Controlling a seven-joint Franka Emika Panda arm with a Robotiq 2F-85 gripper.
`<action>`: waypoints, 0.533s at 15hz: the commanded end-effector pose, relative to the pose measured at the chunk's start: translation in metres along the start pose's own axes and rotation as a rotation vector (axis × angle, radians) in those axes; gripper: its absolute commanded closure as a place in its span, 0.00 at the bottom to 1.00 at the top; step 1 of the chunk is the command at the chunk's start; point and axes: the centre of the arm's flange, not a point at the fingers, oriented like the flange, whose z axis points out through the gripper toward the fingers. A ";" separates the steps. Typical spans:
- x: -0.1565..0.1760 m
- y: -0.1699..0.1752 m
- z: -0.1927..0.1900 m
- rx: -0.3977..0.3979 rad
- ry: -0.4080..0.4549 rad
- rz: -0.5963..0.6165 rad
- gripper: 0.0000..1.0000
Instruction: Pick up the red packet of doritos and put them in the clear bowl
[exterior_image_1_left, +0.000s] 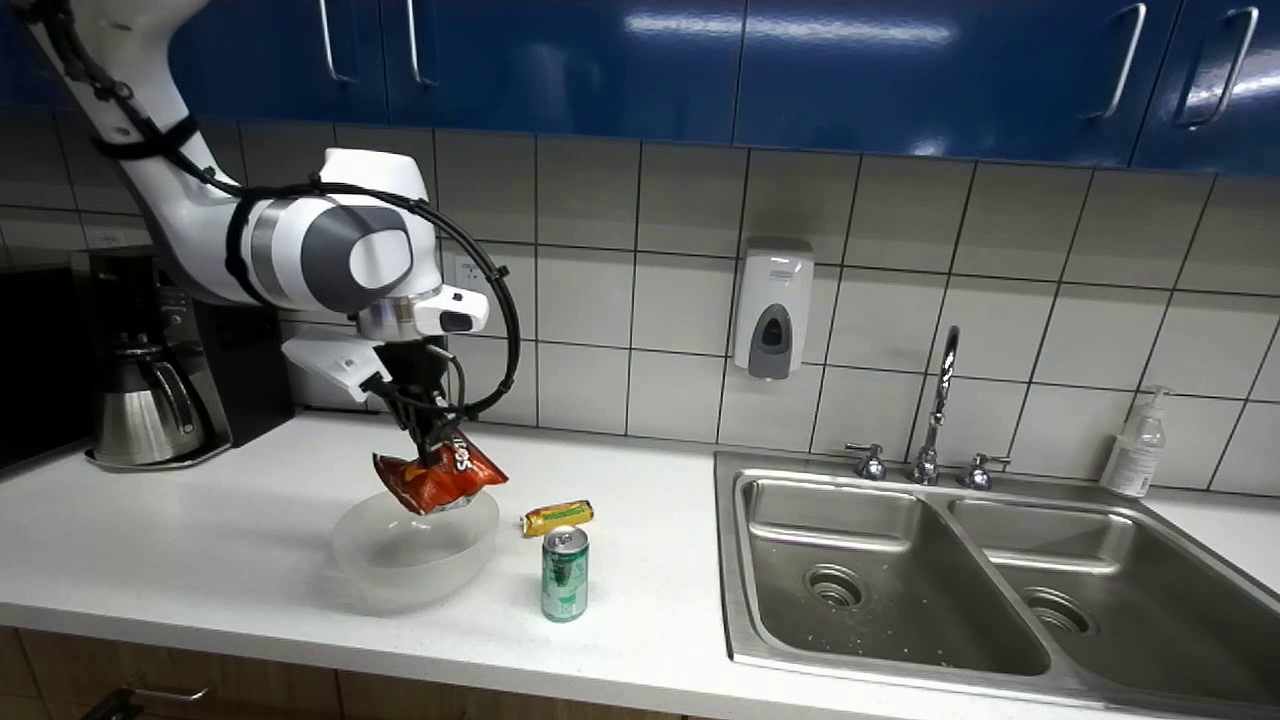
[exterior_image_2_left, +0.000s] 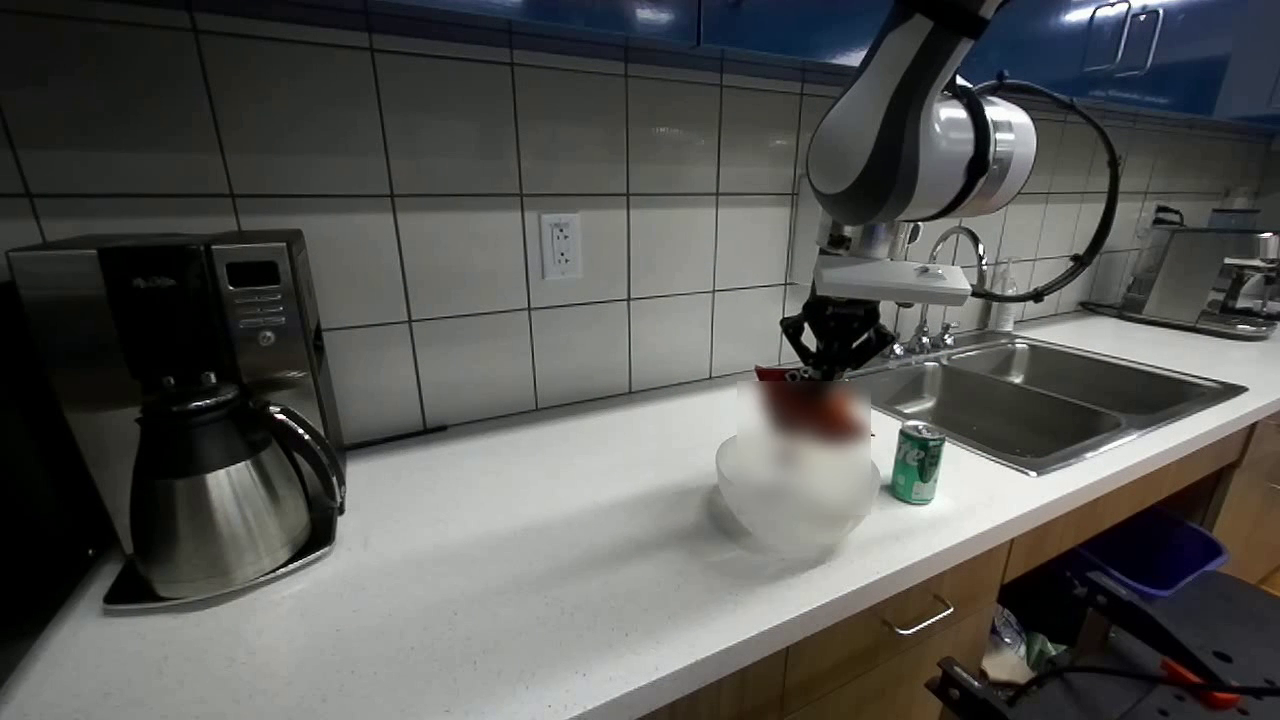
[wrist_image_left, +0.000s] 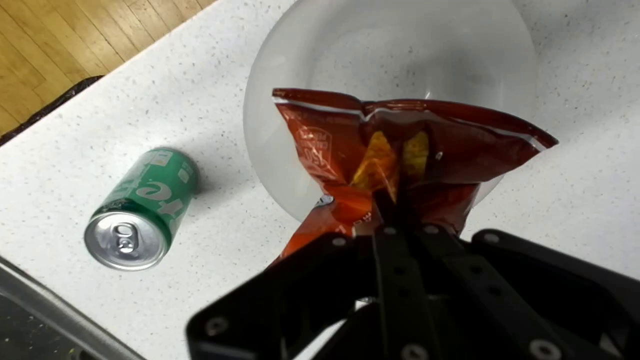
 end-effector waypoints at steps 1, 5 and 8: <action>-0.015 0.003 -0.003 0.018 -0.016 -0.032 1.00; -0.023 0.002 0.001 0.011 -0.033 -0.047 0.72; -0.022 0.002 -0.003 0.013 -0.030 -0.050 0.51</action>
